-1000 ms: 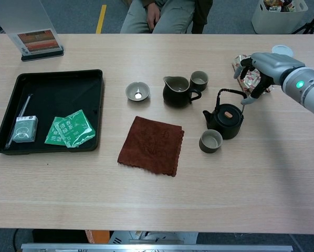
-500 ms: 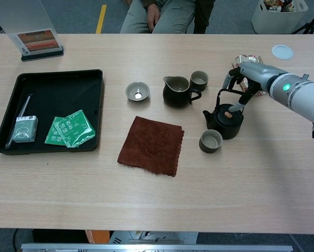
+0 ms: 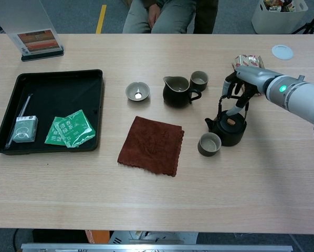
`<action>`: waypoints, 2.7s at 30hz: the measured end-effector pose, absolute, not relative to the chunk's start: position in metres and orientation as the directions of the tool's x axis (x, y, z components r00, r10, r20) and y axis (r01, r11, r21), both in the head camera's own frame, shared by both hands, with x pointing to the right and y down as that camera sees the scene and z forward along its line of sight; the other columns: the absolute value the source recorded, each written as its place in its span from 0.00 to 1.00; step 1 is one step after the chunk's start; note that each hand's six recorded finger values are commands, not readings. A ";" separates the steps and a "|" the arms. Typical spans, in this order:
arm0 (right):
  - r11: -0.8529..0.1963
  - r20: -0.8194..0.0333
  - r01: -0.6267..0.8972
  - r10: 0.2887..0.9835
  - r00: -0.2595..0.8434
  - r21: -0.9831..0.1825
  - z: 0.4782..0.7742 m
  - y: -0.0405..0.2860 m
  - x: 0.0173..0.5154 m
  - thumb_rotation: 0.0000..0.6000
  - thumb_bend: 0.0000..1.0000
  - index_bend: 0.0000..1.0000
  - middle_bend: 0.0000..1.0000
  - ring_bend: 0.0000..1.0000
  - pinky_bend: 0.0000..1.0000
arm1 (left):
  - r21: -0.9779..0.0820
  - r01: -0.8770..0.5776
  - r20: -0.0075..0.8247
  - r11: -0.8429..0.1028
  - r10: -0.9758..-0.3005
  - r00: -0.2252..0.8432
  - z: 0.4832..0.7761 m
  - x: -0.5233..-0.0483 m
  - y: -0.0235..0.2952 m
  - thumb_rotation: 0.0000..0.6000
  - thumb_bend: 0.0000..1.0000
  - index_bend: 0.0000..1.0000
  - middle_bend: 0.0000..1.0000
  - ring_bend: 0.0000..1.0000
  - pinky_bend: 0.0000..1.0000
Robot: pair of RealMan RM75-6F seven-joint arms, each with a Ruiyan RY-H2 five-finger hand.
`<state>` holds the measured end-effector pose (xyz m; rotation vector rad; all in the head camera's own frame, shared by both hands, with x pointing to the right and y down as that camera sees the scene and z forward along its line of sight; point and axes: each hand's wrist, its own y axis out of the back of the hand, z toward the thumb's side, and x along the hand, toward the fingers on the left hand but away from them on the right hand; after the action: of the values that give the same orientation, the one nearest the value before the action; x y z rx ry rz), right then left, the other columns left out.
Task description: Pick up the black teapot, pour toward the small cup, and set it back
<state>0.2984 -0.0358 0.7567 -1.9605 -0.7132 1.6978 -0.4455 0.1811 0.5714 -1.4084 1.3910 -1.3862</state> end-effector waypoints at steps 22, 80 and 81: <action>-0.802 -0.796 0.066 0.598 0.095 -0.594 0.760 -0.027 0.298 1.00 0.00 0.50 0.48 0.37 0.07 | -0.965 -0.203 0.199 -0.165 -0.967 -0.159 0.570 -0.446 0.183 1.00 0.22 0.02 0.00 0.00 0.00; -0.889 -0.875 0.121 0.457 0.160 -0.442 0.732 -0.012 0.287 1.00 0.00 0.63 0.60 0.59 0.43 | -0.965 -0.202 0.198 -0.165 -0.968 -0.156 0.572 -0.444 0.181 1.00 0.22 0.02 0.00 0.00 0.00; -0.889 -0.875 0.122 0.457 0.160 -0.442 0.732 -0.012 0.288 1.00 0.00 0.64 0.61 0.59 0.44 | -0.965 -0.202 0.198 -0.165 -0.968 -0.156 0.572 -0.444 0.181 1.00 0.22 0.02 0.00 0.00 0.00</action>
<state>0.2876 -0.0118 0.7320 -2.1707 -0.5588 1.7926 -0.4443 0.1814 0.5717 -1.4019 1.3906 -1.3852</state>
